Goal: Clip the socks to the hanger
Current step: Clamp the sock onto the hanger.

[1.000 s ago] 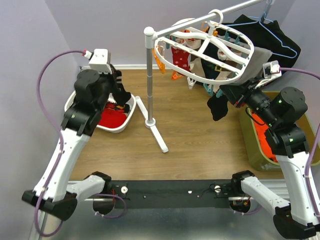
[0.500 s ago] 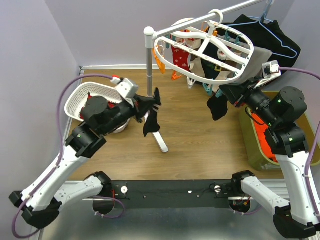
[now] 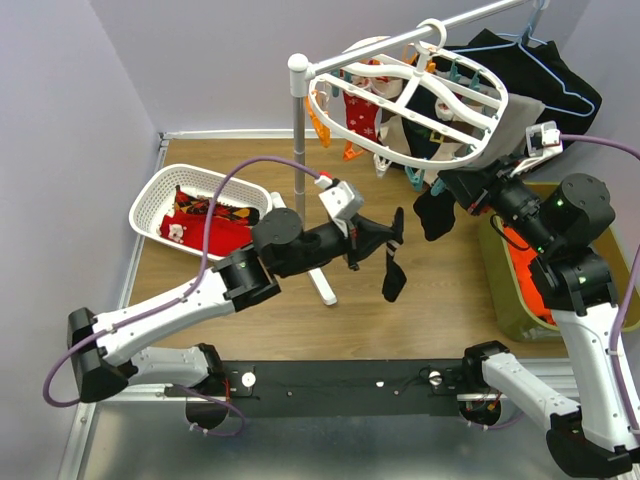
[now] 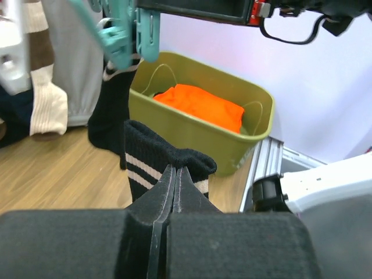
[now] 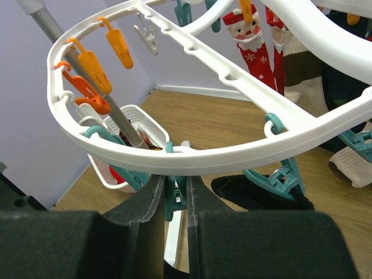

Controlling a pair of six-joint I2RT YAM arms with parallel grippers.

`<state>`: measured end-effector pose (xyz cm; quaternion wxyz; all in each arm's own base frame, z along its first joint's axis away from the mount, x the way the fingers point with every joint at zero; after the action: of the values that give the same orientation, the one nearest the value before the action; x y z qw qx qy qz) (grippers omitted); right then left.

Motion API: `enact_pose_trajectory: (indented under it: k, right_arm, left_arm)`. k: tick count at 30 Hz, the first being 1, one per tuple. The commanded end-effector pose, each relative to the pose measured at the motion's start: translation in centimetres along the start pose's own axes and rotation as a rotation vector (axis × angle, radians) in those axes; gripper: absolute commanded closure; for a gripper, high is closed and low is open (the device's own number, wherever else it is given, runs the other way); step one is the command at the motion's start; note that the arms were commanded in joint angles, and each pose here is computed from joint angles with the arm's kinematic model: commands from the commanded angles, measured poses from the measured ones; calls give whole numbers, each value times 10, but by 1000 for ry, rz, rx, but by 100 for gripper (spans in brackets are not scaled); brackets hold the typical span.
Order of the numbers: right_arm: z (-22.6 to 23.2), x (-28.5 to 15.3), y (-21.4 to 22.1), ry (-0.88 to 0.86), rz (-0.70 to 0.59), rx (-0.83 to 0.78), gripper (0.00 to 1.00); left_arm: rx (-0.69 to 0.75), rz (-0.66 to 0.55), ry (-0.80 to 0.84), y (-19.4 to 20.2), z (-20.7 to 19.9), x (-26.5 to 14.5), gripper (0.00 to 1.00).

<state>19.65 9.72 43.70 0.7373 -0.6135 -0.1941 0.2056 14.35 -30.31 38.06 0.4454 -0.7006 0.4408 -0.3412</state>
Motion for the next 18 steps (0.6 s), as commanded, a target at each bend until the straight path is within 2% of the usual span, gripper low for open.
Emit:
enact_pose_trajectory:
  k: [1,5,18]
  right_arm:
    - [7,-7,-6,-23,-15,16,89]
    - [8,-9,-7,-24,-17,27,89]
    - [6,-10,-3,-8,-7,44,89]
  left_arm:
    - [12,-128,-12,-8,-3,30,100]
    - [33,-185,-49,-12,2,48,100]
    - [91,-222,-36,-16,4,71,100]
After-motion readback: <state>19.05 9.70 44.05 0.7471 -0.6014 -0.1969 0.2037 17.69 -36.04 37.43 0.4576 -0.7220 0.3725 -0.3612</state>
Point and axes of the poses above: each gripper's point midway between its finger pads, its own x axis out along the fingers, its own z axis along the line the jaws close on, y = z × x, the point moved 7 cm from there along -x, back along the fingers, and after that the axes turned 9 degrees about -x, right-handed, at the moved point
